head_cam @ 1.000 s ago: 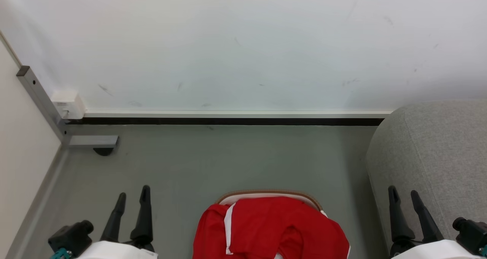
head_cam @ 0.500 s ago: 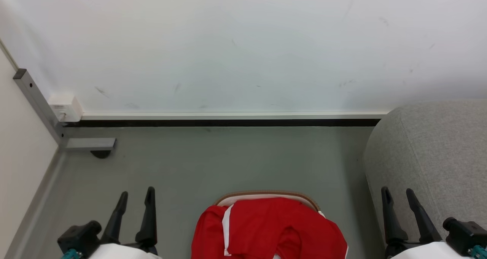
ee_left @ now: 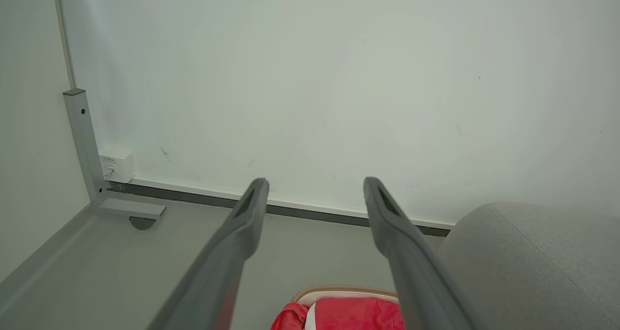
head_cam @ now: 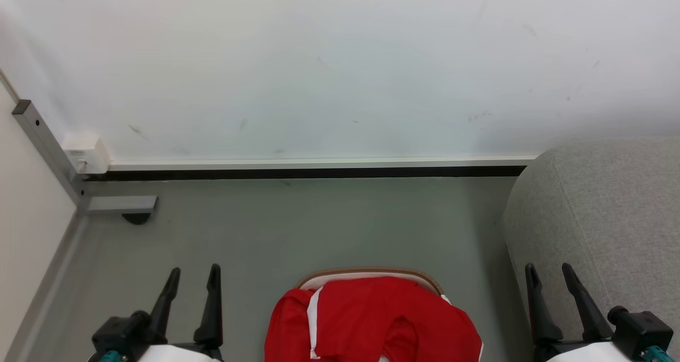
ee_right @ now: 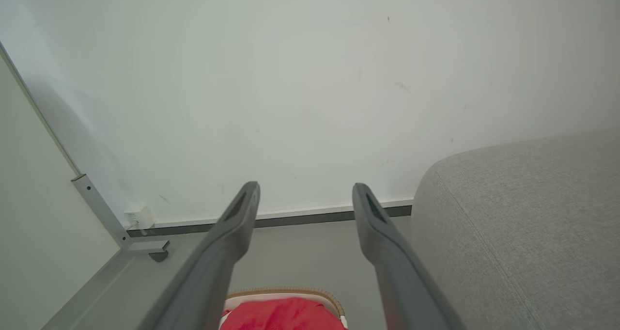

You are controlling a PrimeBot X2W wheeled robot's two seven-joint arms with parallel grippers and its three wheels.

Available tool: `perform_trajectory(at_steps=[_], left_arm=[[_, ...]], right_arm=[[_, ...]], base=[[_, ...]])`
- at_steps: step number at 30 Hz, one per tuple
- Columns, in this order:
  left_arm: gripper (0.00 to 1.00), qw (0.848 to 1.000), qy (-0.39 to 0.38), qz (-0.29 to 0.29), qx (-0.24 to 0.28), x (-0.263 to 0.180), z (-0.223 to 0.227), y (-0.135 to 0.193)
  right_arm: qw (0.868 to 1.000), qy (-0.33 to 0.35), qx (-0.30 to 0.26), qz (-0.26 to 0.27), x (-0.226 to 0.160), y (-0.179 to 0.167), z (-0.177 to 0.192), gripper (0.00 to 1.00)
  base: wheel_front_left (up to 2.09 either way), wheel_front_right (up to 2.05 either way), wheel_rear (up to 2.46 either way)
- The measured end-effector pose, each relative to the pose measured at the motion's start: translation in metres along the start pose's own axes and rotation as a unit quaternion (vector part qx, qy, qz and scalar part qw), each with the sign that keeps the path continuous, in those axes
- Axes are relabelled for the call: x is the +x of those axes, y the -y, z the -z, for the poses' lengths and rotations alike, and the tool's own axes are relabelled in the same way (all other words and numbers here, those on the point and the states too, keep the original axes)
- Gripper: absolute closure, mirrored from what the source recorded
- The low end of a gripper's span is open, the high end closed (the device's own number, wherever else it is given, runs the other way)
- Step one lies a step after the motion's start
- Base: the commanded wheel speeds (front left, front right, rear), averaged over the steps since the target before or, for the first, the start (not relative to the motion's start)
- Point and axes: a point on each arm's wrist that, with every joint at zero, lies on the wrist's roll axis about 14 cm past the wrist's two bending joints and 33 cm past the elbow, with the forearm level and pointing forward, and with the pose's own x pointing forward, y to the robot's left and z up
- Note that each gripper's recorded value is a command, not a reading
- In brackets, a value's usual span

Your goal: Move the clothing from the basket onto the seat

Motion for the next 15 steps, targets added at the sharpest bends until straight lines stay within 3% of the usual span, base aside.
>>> perform_trajectory(at_steps=[15], left_arm=[[0.00, 0.998, 0.005, 0.017, 0.055, 0.0009, -0.0002, 0.0067]], right_arm=[[0.999, 0.000, -0.050, -0.014, -0.0019, -0.0053, 0.0024, 0.00]], base=[[0.00, 0.00, 0.00]])
